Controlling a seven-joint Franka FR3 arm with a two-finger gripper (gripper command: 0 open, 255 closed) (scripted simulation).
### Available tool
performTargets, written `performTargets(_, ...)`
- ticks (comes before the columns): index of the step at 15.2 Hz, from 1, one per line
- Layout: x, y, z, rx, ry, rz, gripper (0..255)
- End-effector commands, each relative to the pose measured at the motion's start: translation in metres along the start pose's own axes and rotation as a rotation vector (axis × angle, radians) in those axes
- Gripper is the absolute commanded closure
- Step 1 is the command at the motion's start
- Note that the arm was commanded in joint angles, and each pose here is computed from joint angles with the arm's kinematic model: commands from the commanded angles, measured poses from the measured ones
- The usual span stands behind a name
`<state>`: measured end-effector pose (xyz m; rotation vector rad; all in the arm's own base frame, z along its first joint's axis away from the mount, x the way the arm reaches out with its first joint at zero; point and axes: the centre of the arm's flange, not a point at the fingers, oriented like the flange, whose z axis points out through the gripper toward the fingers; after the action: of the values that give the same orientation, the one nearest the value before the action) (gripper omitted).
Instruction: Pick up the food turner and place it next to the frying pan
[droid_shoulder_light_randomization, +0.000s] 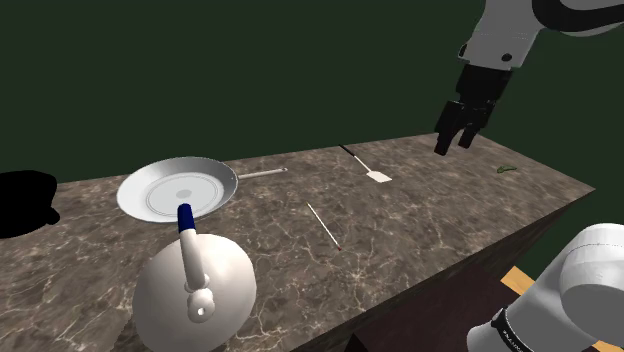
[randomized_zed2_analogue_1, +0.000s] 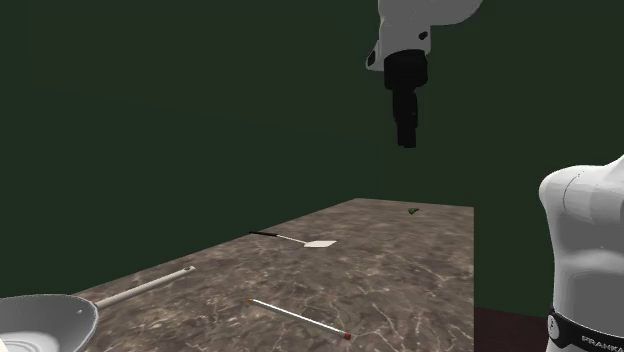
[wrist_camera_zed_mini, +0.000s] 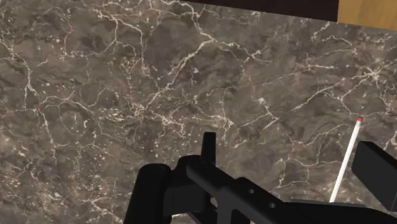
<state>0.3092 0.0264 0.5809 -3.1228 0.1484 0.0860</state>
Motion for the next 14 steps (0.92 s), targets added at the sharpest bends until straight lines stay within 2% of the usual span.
performTargets(1, 0.000, 0.000, 0.000, 0.000, 0.000, 0.000, 0)
performTargets(14, 0.135, 0.051, 0.080, -0.005, 0.050, 0.046, 0)
